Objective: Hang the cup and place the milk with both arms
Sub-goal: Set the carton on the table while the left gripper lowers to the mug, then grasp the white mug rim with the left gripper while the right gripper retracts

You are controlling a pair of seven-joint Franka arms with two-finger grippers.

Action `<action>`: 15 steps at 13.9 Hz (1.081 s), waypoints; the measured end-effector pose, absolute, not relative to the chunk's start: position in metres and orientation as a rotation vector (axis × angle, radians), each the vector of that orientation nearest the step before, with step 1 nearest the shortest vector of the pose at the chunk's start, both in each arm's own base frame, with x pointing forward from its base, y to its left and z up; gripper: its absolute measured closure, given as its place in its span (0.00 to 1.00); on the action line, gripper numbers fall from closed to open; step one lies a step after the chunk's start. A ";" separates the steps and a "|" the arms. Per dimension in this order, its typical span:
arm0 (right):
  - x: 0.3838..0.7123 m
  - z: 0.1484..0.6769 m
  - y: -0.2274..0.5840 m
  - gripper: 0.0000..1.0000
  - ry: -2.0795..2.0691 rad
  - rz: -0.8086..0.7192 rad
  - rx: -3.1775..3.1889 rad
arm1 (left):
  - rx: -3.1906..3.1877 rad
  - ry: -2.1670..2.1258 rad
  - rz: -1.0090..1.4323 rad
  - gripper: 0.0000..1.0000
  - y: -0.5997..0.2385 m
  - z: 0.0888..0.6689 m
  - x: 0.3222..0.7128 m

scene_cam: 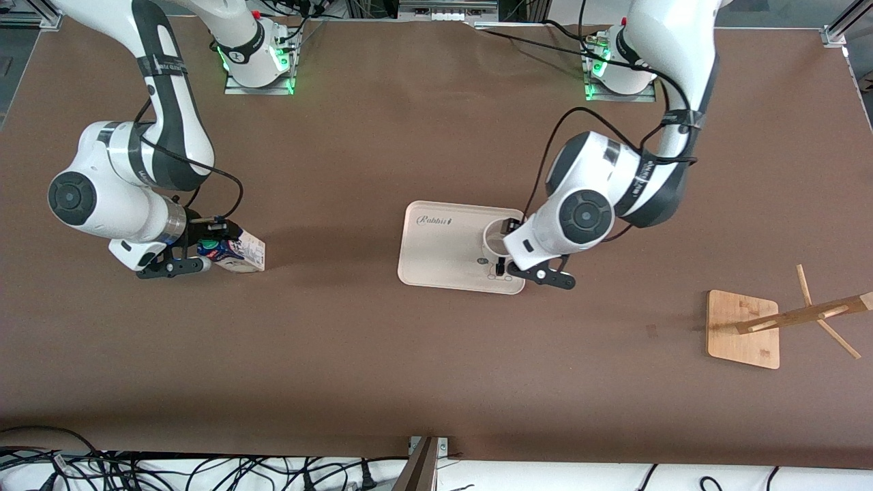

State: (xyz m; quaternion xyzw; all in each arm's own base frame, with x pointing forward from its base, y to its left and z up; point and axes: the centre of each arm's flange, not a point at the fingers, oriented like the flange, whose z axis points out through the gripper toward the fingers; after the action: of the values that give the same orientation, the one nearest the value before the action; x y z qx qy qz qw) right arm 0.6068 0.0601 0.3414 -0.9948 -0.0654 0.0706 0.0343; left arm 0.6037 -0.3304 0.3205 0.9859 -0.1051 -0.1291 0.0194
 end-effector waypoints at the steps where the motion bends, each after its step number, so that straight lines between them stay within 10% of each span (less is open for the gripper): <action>1: 0.610 0.358 0.063 0.14 -0.210 0.206 -3.051 | 3.067 -0.323 -0.411 0.00 -0.344 0.311 0.597; 3: 0.614 0.399 0.068 0.00 -0.198 0.182 -3.034 | 3.079 -0.337 -0.410 0.00 -0.373 0.293 0.583; 15: 0.547 0.578 0.041 0.00 -0.238 0.049 -3.051 | 3.095 -0.388 -0.350 0.00 -0.415 0.235 0.565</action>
State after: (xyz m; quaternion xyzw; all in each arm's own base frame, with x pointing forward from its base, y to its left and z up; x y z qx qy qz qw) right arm 0.5471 0.0409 0.5778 -0.9960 -0.0778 0.0161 0.0405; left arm 0.5654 -0.4146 0.2355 0.9861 -0.1235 -0.1116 0.0014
